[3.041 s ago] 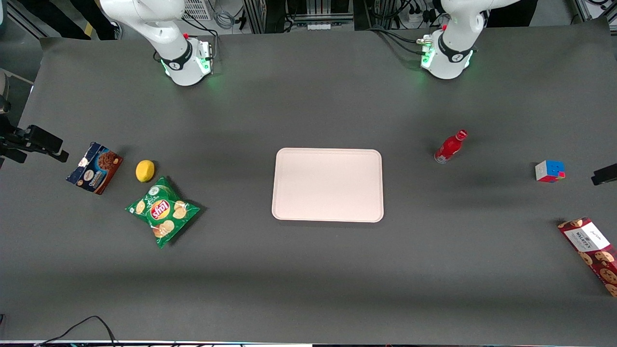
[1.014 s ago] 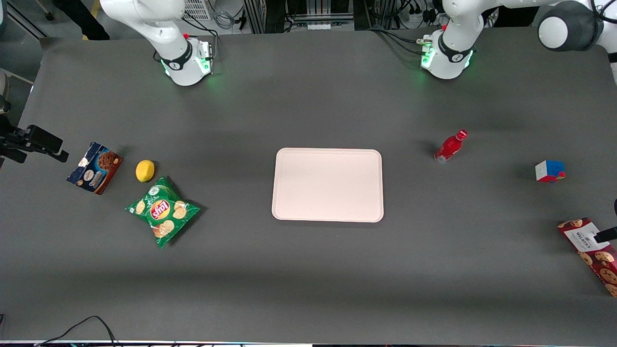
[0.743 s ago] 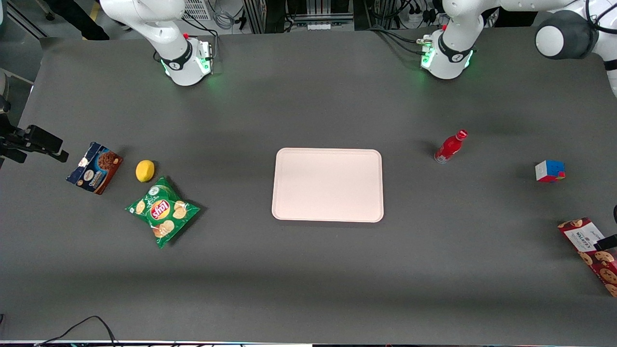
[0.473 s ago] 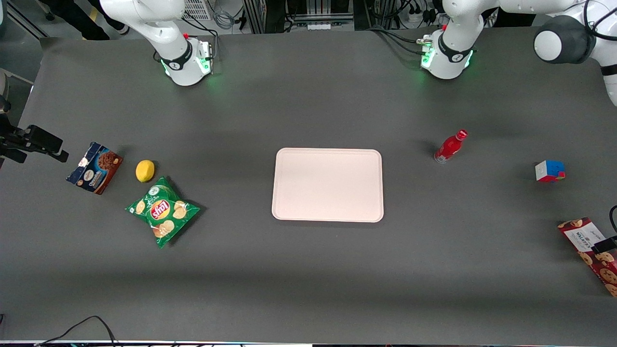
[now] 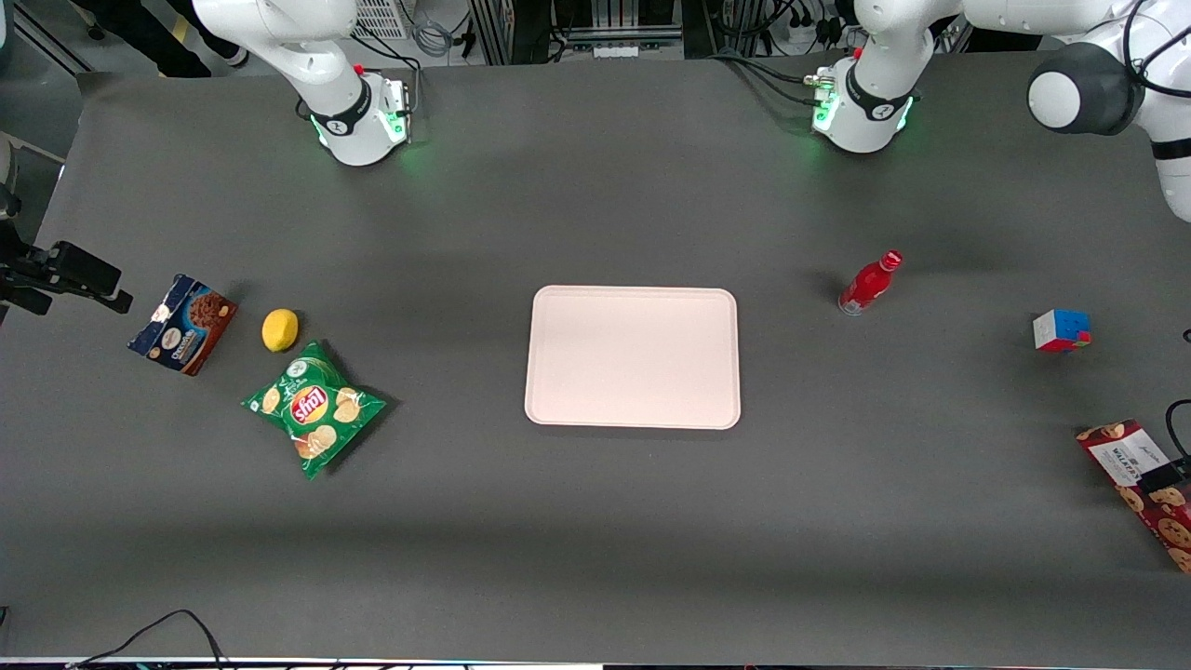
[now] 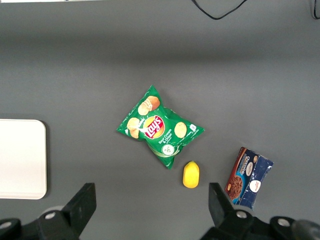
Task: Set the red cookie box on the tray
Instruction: 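Close the left gripper on the cookie box's end and lift it upright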
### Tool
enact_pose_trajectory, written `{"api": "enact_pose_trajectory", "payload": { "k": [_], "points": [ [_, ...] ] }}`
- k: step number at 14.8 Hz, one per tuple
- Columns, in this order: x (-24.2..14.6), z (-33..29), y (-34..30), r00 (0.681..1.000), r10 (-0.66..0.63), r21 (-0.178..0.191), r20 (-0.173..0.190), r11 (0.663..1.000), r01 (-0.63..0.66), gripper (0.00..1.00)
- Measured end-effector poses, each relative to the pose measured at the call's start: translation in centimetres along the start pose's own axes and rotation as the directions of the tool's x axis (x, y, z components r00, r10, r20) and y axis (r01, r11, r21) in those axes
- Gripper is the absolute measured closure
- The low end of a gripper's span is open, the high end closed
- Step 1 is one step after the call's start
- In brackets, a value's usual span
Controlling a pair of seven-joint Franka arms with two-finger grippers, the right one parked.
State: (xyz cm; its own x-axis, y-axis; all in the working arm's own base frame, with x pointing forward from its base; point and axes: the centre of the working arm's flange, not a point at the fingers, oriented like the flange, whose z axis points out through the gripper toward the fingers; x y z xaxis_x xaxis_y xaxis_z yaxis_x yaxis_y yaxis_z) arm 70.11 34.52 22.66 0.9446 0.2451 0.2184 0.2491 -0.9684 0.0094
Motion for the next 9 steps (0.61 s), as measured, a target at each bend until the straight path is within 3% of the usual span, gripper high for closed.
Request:
{"api": "enact_pose_trajectory", "payload": {
  "k": [6,9],
  "points": [
    [0.16,0.56,0.47,1.000,0.006,0.004,-0.018,1.000,-0.006,0.04],
    [0.18,0.88,0.87,1.000,0.011,0.002,-0.017,1.000,-0.011,0.32]
  ]
}}
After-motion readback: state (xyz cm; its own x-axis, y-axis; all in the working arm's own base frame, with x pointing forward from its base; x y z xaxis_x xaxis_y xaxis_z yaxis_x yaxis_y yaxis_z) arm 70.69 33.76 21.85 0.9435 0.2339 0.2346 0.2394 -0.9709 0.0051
